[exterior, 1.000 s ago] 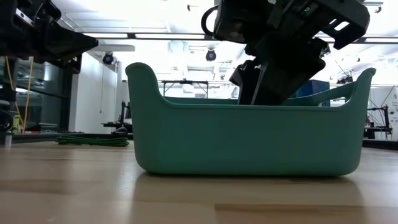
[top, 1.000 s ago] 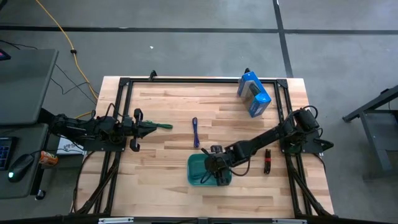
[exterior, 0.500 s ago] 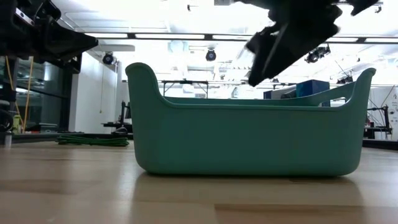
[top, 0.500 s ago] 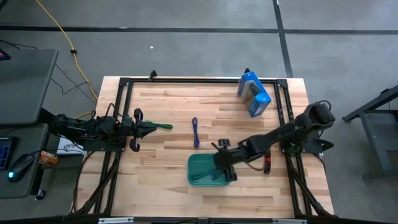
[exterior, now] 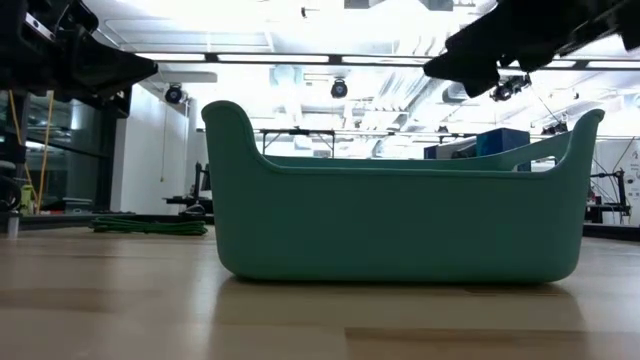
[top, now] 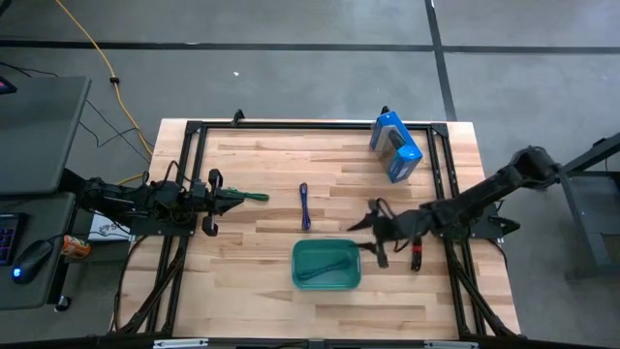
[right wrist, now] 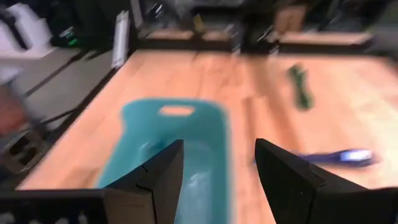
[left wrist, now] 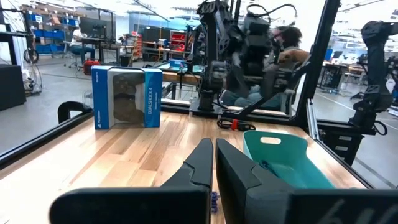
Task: Pick and place USB-C Cables
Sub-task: Put the black green charger cable into the green bin
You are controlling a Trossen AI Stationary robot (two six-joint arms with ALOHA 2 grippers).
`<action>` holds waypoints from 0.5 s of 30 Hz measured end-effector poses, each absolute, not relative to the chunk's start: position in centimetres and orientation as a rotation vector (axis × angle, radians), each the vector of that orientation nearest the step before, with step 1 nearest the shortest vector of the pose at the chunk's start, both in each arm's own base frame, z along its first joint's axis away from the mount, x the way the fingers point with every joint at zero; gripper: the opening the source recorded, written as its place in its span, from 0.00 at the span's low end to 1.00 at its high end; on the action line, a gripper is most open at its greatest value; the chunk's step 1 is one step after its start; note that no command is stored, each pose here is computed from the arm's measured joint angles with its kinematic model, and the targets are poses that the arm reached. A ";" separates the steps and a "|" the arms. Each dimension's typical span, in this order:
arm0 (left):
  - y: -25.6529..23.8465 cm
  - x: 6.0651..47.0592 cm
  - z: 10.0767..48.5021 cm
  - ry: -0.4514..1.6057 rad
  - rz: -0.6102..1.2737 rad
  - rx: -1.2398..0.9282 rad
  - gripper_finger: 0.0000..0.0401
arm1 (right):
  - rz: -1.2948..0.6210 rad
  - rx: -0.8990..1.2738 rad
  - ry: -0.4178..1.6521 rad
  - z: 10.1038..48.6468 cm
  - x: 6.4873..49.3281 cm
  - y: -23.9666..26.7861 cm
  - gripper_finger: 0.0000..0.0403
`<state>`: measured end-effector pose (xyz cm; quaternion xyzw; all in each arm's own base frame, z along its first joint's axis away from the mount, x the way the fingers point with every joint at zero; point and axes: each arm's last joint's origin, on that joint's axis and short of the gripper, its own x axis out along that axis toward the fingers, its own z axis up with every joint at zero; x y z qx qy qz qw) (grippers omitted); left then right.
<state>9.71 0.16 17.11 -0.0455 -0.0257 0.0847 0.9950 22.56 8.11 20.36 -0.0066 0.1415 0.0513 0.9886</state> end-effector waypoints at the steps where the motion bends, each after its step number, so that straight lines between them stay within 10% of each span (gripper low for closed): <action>1: 0.2 9.7 17.1 -0.052 0.170 -0.091 0.00 | 0.079 -0.025 0.256 20.6 22.3 7.7 0.47; 15: 0.2 9.7 17.1 -0.050 0.170 -0.091 0.00 | -0.207 -0.159 0.147 26.1 17.6 0.6 0.47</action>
